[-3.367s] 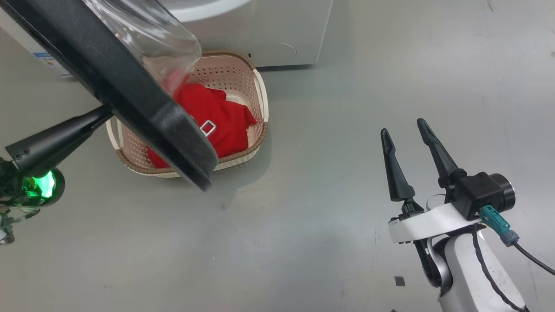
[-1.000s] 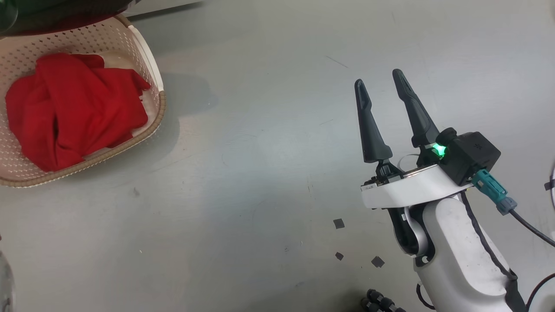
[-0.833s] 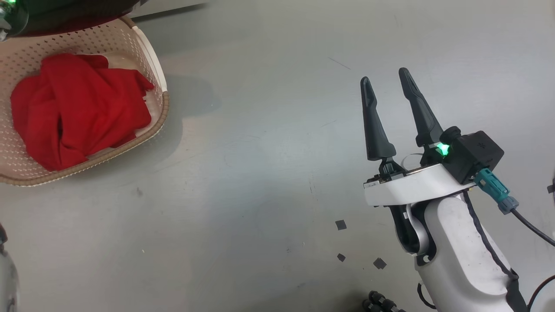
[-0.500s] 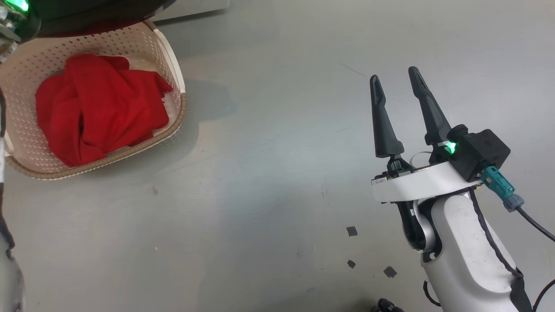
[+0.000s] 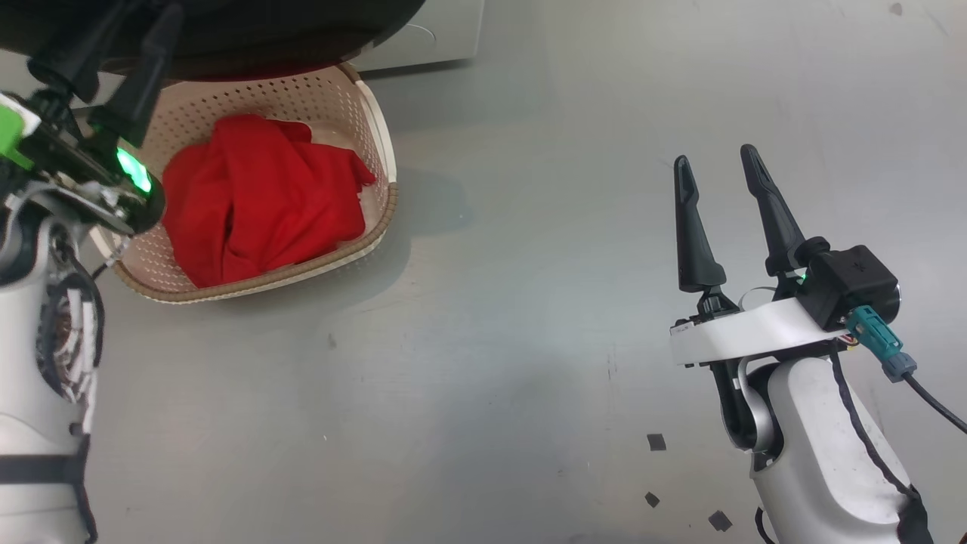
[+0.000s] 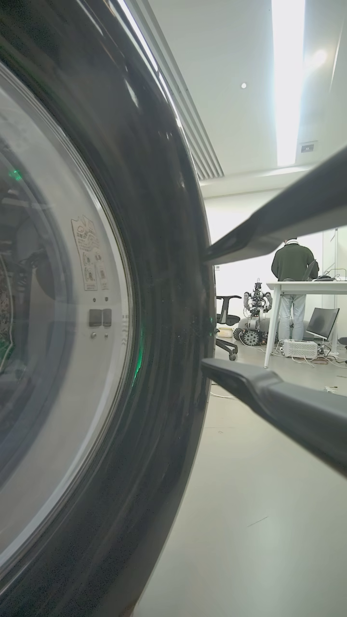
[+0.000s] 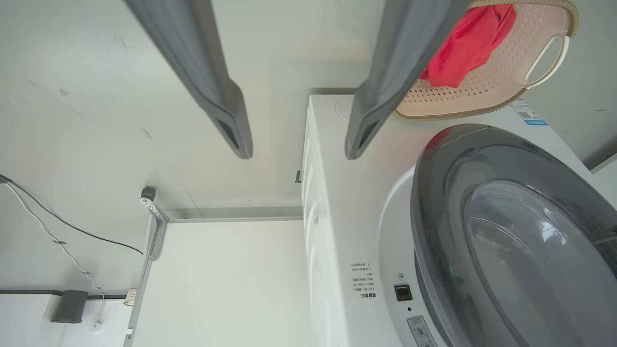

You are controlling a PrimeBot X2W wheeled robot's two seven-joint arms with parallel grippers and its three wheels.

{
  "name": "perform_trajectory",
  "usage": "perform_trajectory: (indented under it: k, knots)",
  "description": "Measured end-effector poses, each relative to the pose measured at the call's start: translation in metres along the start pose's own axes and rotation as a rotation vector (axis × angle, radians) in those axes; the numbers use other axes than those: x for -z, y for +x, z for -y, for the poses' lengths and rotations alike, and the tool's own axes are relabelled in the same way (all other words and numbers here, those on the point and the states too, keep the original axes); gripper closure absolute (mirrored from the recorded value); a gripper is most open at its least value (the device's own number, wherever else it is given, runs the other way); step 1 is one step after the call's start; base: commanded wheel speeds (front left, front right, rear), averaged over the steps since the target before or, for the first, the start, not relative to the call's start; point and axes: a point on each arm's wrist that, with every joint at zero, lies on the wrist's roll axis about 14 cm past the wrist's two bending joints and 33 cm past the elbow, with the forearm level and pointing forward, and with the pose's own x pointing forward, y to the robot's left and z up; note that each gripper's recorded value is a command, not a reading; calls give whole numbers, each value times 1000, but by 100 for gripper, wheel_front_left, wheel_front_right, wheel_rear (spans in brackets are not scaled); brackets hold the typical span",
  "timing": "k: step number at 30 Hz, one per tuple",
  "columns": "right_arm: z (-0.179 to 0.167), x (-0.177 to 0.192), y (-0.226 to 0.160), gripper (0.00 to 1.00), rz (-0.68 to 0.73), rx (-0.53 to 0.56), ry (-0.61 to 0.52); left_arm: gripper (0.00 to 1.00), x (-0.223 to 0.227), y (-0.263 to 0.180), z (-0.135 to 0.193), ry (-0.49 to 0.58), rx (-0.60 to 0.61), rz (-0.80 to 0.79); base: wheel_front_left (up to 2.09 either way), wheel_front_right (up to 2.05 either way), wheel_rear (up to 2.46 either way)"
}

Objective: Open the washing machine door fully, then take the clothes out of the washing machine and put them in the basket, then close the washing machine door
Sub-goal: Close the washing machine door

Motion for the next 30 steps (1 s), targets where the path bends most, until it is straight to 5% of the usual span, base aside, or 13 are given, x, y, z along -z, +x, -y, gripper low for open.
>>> perform_trajectory:
  k: [9, 30]
  knots:
    - [-19, -6, -3, 0, 15, -48, 15, 0, 2, -64, -14, -29, -58, 129, 0, 0, 0]
    - [-37, -15, -41, 0, 13, -105, 7, 0, 24, -177, 27, 75, -3, 464, 0, 0, 0]
